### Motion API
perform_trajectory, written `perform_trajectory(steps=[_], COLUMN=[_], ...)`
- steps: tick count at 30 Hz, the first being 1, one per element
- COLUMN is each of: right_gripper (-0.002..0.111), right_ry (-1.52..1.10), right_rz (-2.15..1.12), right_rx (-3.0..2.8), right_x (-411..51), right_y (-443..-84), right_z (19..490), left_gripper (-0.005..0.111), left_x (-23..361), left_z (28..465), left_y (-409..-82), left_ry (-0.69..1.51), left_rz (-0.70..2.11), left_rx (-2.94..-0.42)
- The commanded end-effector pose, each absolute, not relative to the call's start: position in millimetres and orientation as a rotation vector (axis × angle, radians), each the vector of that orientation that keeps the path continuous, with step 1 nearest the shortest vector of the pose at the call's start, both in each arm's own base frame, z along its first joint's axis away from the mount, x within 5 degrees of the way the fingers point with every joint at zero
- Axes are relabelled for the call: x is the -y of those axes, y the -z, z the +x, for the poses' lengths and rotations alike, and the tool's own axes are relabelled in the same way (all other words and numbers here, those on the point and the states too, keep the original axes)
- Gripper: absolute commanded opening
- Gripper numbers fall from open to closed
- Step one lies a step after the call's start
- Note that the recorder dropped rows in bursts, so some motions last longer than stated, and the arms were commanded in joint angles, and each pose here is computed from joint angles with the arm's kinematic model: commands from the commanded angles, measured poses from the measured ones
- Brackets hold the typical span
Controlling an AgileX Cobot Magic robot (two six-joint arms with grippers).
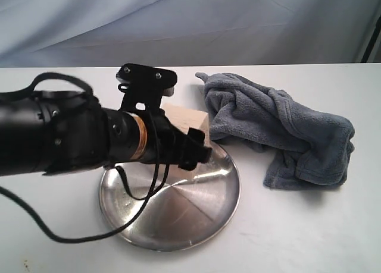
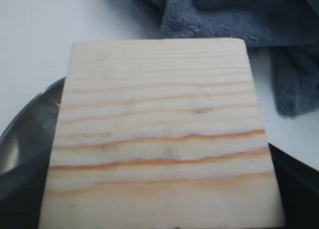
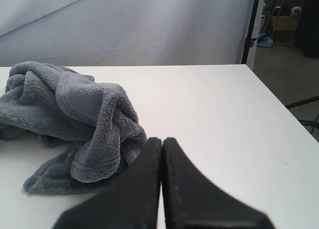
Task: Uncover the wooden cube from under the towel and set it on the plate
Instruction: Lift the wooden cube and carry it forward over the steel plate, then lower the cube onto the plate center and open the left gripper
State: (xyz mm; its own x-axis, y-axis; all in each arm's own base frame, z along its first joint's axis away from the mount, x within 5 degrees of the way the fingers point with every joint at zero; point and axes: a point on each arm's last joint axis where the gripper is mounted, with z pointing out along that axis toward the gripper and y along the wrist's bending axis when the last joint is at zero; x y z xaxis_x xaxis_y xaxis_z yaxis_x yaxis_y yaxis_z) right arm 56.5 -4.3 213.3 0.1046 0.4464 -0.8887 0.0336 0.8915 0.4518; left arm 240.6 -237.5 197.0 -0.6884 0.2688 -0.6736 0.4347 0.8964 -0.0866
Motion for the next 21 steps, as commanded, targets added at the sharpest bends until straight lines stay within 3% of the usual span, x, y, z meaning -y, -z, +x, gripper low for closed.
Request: perform_trajectory(steps=[1,5,21], right_gripper=[0.003,0.003,0.003], right_ry=[-0.327,-0.327,-0.327], right_rz=[0.411,0.411,0.411], right_rx=[-1.451,-1.451,-1.451], right_x=[3.8,3.8,3.8], right_y=[-211.8,-211.8,-211.8], right_z=[56.1,56.1,56.1], left_gripper=[0.0,0.0,0.0], left_x=[237.5,239.2,239.2], left_z=[226.5,220.1,221.1], left_y=[-192.1,-185.2,-181.2], left_ry=[0.451,0.535,0.485], left_rz=[0.62,0.692,0.79], left_rx=[-2.304,-2.276,-2.246])
